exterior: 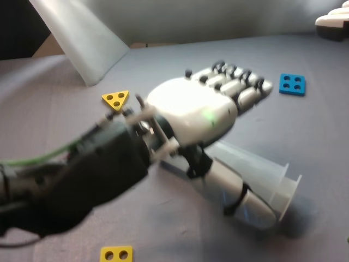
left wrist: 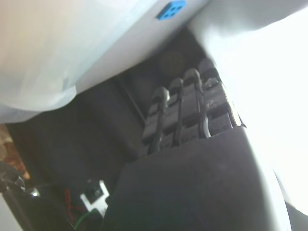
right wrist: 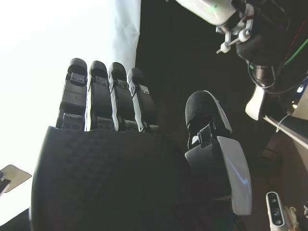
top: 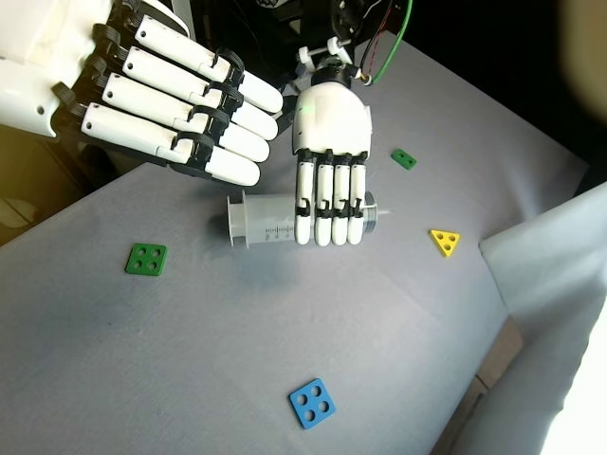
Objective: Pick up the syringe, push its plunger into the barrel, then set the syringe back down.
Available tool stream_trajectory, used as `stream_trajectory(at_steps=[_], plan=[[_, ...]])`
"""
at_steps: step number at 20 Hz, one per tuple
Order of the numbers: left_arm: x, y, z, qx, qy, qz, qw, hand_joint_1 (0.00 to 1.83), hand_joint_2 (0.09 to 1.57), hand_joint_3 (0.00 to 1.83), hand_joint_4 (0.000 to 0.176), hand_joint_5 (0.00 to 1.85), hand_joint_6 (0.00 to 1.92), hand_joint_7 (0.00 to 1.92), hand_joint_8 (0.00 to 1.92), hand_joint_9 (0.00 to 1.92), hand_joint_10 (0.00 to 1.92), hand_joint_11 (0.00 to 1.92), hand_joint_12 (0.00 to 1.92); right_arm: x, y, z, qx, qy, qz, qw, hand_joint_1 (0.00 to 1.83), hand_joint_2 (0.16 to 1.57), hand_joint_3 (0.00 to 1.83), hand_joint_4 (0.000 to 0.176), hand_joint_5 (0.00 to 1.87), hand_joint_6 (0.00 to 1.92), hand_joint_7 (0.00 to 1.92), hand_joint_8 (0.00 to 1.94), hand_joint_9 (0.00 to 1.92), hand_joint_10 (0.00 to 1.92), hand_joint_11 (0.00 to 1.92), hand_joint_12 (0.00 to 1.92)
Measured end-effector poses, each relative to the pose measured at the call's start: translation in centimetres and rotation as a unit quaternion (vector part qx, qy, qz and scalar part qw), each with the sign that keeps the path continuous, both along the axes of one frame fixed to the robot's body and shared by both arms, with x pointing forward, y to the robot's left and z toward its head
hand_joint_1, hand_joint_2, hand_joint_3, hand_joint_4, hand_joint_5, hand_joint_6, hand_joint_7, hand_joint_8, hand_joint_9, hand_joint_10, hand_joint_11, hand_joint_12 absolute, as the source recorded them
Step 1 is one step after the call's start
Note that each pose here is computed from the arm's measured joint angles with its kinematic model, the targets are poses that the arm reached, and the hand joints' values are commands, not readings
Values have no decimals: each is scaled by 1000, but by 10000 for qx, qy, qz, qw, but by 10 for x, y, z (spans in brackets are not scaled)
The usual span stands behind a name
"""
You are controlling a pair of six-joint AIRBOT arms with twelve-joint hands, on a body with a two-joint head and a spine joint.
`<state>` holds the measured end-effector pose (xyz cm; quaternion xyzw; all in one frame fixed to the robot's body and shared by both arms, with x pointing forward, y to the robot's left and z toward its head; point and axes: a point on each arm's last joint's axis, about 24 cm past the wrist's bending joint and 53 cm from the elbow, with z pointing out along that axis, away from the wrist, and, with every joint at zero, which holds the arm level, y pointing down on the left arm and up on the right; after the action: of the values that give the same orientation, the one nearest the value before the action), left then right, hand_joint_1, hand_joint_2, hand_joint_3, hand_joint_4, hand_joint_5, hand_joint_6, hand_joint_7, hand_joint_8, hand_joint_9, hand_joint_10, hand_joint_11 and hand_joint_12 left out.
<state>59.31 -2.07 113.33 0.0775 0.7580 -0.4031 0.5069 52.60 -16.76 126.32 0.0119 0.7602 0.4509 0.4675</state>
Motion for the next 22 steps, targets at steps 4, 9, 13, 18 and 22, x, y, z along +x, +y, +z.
stream_trajectory(at_steps=[4,9,13,18,22], plan=[[4,-1,30,238,-81,-485,9985,291,558,0,0,0,0,0,0,0,0,0,0,-1,1,0,-25,-29,31,10000,0,1388,0,0,82,4,65,5,14,4,0,0],[-3,1,51,637,57,-1068,9922,294,613,0,0,0,0,0,0,0,0,0,0,-1,1,0,-66,-68,47,9999,0,1395,0,0,98,6,68,2,16,3,0,0],[1,20,66,817,-21,-1108,9905,297,629,2,0,0,0,0,0,0,0,0,0,-2,4,0,-510,-502,204,9972,0,1389,0,0,99,5,75,3,16,3,0,0],[-4,19,87,543,-124,-1098,9924,285,665,18,0,0,0,0,0,0,0,0,0,-7,16,1,-994,-1069,601,9875,0,1392,0,0,97,3,71,1,13,2,0,0],[-1,29,88,531,-114,-980,9937,319,999,14,0,432,47,471,59,425,98,0,999,-6,21,5,-982,-1368,1306,9770,0,1389,0,0,203,3,170,26,108,5,2,175]])
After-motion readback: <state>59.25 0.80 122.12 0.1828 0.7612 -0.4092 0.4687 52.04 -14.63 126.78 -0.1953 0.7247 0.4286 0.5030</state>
